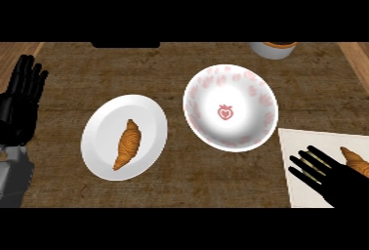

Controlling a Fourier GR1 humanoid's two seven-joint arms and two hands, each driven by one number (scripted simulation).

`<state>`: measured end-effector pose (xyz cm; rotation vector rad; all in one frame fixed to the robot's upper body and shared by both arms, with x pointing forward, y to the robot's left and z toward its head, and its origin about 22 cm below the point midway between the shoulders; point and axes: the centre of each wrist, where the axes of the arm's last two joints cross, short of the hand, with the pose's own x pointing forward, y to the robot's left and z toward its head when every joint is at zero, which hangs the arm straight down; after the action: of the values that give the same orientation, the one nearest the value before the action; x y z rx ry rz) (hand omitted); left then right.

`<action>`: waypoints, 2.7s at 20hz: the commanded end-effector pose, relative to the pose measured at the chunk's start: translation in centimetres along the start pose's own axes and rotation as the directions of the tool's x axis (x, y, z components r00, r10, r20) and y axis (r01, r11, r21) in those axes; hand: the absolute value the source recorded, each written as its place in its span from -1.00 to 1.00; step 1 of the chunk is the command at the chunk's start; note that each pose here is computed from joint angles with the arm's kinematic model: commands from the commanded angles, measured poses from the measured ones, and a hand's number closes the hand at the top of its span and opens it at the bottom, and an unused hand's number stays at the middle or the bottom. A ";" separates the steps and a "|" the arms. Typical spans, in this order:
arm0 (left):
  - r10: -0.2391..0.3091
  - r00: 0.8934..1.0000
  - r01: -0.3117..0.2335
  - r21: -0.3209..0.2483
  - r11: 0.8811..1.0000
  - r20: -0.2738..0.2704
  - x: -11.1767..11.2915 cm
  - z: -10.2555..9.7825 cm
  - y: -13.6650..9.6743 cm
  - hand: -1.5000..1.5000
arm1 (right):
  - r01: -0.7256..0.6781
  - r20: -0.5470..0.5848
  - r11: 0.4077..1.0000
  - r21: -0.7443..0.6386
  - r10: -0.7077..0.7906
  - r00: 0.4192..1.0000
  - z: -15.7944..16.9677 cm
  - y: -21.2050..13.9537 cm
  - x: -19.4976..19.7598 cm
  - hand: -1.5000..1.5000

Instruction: Pick the squash from the placemat and place it in the bowl

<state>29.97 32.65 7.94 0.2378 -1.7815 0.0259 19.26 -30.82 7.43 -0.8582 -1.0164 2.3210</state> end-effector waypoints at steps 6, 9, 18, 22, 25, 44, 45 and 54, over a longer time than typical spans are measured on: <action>-0.012 1.000 0.012 0.001 1.000 -0.004 0.3 0.1 0.8 0.00 | -0.031 -0.002 0.999 0.013 0.031 1.000 -1.5 0.7 0.1 -1.00; -0.001 1.000 0.001 0.015 1.000 -0.002 0.3 0.8 1.0 0.00 | -0.024 0.010 0.999 0.040 0.024 1.000 -3.0 3.6 0.1 -1.00; 0.022 1.000 -0.022 0.011 1.000 -0.017 1.1 0.8 0.4 0.00 | -0.019 -0.030 0.997 0.072 0.021 0.999 -3.9 3.6 -2.0 -1.00; 0.000 1.000 0.000 0.003 1.000 0.006 0.5 -0.4 2.2 0.00 | -0.026 -0.082 0.996 0.081 0.032 0.996 -5.5 4.8 -1.5 -1.00; -0.002 1.000 0.002 -0.003 1.000 0.003 0.8 0.7 -0.2 0.00 | -0.010 -0.096 0.998 0.070 0.017 0.995 -5.2 6.2 -2.8 -1.00; -0.036 0.998 0.042 0.139 0.989 -0.048 -0.4 1.7 3.8 0.00 | 0.543 -0.599 0.831 -0.121 -0.497 0.628 -0.6 14.0 -1.6 1.00; -0.052 0.997 0.059 0.160 0.985 -0.050 -0.5 1.9 4.1 0.00 | 0.619 -0.666 0.770 -0.156 -0.545 0.510 0.2 15.5 -0.6 1.00; -0.037 0.999 0.039 0.108 0.993 -0.024 0.1 2.0 3.4 0.00 | 0.522 -0.818 0.697 -0.491 -0.576 0.000 11.1 14.2 2.4 1.00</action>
<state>27.33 35.83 7.56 0.3625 -1.7462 0.1131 12.02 -42.45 -1.27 -1.1801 -0.6728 0.8668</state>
